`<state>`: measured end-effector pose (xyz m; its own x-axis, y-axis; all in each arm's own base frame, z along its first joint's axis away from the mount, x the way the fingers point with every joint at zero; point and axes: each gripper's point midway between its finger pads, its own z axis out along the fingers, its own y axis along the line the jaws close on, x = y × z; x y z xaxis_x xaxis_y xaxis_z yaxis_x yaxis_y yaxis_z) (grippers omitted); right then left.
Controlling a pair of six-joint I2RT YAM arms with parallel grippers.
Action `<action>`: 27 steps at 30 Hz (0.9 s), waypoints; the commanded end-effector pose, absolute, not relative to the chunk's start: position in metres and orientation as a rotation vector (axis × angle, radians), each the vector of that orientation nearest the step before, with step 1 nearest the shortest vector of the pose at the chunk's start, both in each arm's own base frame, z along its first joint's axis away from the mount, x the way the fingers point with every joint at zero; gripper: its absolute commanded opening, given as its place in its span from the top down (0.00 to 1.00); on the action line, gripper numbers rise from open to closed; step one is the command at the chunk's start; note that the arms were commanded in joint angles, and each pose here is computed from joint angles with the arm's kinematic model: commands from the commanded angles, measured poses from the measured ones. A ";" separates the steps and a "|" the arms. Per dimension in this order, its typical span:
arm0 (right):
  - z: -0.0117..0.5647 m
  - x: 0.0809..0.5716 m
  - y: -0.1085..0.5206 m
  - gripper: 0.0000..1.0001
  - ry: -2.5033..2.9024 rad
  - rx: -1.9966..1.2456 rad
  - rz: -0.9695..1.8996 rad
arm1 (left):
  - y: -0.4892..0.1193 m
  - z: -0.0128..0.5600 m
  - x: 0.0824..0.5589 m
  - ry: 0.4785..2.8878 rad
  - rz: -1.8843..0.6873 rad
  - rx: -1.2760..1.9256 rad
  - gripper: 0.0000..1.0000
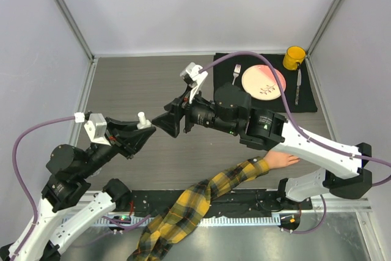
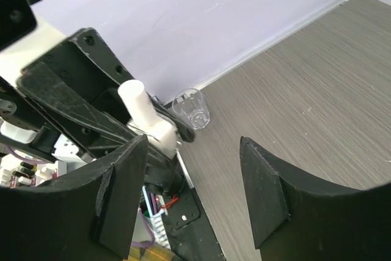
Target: Paint the nails
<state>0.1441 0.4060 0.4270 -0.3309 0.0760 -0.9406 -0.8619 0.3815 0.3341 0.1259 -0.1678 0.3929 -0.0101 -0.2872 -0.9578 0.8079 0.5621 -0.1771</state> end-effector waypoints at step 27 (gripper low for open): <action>0.404 0.024 0.395 1.00 1.152 -1.523 1.770 | -0.226 0.413 0.054 1.100 -1.443 0.877 1.00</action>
<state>0.1172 0.4334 0.4132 -0.2533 -0.0353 -0.9667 -0.9567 0.1576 0.2449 0.1094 -0.2036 0.3752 -0.1411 -0.2433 -0.9597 0.8987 0.3751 -0.2272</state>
